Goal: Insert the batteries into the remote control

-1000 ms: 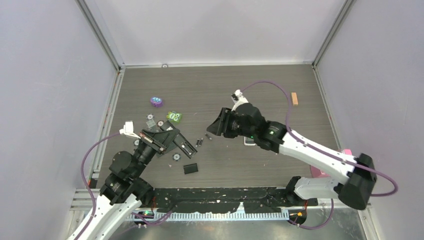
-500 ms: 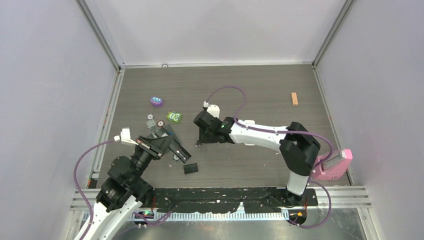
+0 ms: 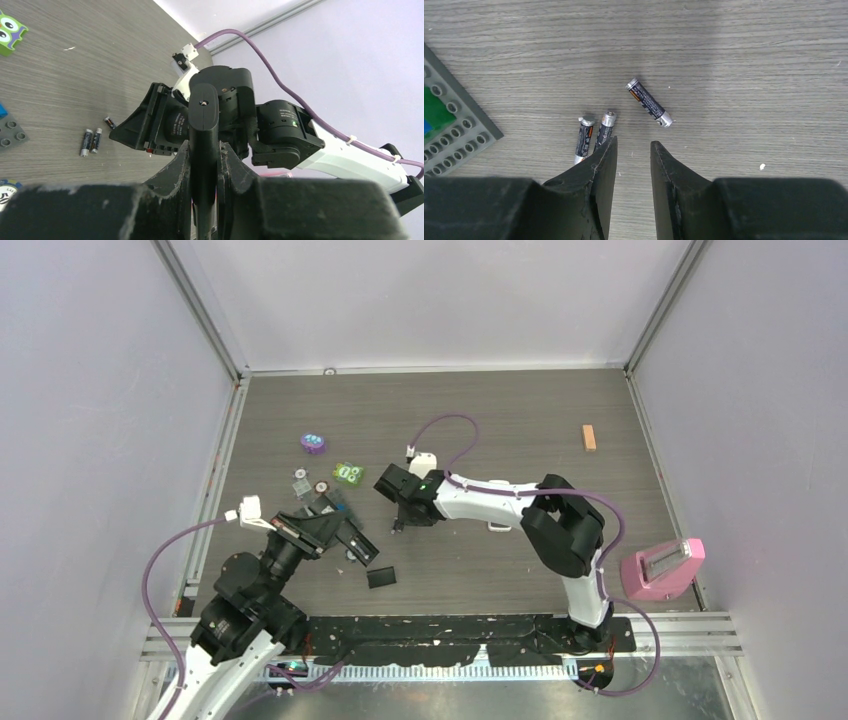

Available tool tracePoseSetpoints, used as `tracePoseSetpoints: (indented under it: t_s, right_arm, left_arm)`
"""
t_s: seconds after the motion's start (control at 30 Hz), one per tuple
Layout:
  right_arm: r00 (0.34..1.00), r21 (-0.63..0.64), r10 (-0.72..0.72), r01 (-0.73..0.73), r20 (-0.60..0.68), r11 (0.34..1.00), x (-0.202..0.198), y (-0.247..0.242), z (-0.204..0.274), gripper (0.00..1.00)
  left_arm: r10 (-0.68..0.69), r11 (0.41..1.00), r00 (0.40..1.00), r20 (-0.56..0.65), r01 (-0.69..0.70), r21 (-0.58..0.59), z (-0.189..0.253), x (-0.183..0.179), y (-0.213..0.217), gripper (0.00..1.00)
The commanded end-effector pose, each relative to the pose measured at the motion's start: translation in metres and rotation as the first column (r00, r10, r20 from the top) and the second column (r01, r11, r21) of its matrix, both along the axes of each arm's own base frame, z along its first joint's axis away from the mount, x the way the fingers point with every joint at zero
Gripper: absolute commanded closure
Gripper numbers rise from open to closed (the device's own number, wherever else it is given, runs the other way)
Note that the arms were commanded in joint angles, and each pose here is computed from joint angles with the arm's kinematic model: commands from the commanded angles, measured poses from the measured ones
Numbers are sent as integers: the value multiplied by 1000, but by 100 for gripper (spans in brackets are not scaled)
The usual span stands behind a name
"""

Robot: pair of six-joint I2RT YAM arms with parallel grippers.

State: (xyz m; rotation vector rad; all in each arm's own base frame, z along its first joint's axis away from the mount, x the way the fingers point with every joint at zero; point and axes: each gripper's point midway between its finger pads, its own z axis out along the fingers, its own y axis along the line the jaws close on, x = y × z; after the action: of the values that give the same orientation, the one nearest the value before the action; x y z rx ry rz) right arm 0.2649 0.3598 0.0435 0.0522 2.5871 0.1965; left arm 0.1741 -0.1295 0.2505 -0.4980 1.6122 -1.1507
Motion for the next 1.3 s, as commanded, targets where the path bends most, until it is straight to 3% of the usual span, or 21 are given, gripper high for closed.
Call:
tracePoseSetpoints:
  t_s: [0.0, 0.4, 0.7, 1.27]
  right_arm:
    - [998, 12, -49, 49, 30, 999, 12, 9, 5, 64]
    - [999, 28, -51, 51, -19, 998, 13, 20, -8, 64]
    - [1000, 104, -24, 25, -10, 994, 11, 30, 14, 64]
    - [999, 97, 22, -25, 28, 995, 11, 37, 25, 64]
  left_arm:
    - [19, 1000, 997, 75, -18, -14, 27, -3, 7, 100]
    - [21, 1000, 997, 79, -21, -7, 28, -3, 7, 100]
    - [26, 1000, 996, 81, -25, -9, 30, -2, 8, 100]
    - [24, 1000, 997, 78, -24, -7, 29, -1, 7, 100]
